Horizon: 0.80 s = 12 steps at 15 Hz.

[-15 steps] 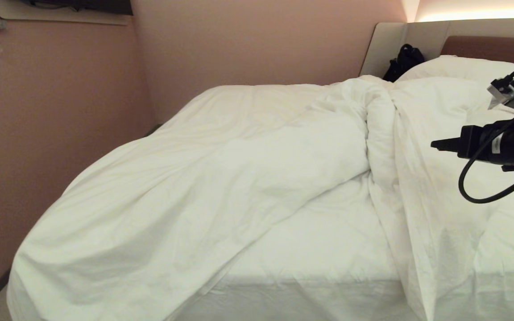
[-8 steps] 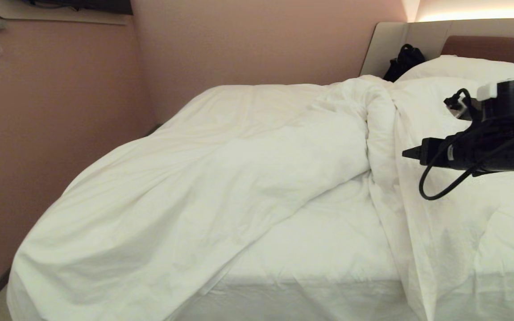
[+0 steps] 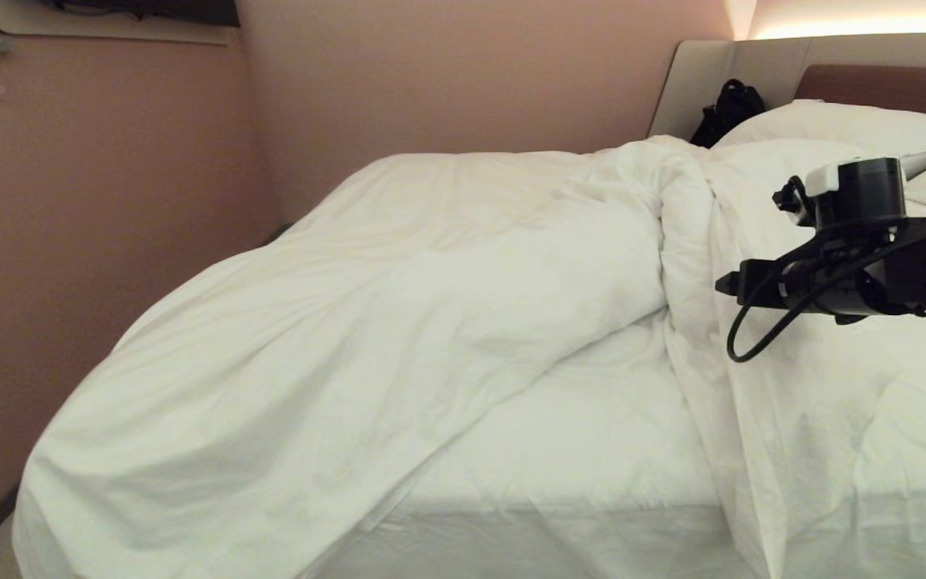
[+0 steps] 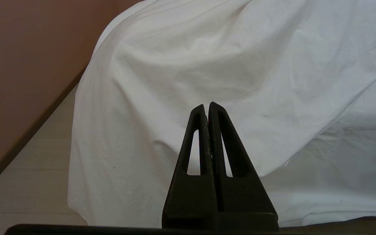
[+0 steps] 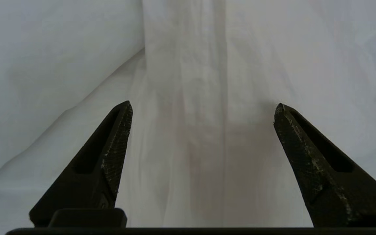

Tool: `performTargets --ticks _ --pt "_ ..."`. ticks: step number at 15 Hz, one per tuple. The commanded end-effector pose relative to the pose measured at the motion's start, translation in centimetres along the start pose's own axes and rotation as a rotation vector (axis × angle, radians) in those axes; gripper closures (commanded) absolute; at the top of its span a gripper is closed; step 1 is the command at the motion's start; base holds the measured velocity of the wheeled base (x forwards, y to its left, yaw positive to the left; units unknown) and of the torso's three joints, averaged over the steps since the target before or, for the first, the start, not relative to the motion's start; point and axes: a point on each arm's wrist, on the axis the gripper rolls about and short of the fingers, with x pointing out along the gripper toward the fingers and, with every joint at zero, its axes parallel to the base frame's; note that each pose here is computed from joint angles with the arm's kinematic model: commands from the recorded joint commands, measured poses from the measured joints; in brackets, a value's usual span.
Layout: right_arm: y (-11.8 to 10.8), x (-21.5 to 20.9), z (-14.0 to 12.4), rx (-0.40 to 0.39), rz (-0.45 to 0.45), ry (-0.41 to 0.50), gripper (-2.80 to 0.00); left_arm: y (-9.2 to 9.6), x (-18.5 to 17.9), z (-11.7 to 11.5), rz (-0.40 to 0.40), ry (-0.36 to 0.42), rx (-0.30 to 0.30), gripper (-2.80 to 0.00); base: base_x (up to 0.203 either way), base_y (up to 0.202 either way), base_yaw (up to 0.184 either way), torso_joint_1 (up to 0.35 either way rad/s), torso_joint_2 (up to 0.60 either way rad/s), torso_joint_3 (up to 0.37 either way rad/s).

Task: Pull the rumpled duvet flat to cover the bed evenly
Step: Flatten the corners of the folded blanket

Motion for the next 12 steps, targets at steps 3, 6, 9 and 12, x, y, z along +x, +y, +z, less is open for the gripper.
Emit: performTargets --ticks 3,6,9,12 --pt "0.5 0.6 -0.4 -0.016 -0.155 -0.012 -2.80 0.0 0.0 0.0 0.002 -0.001 0.000 0.00 0.000 0.000 0.000 0.000 0.00 0.000" --pt "0.9 1.8 -0.9 -0.026 -0.175 0.006 -2.80 0.0 0.0 0.0 0.001 -0.001 0.000 0.00 0.000 0.000 0.000 0.000 0.00 0.000" --pt "1.2 3.1 -1.3 -0.032 -0.231 0.013 -2.80 0.0 0.0 0.0 0.001 -0.001 0.000 0.00 0.000 0.000 0.000 0.000 0.00 0.000" --pt "1.6 4.5 -2.1 -0.044 -0.239 0.038 -2.80 0.0 0.0 0.0 0.001 -0.001 0.000 0.00 0.000 0.000 0.000 0.000 0.00 0.000"
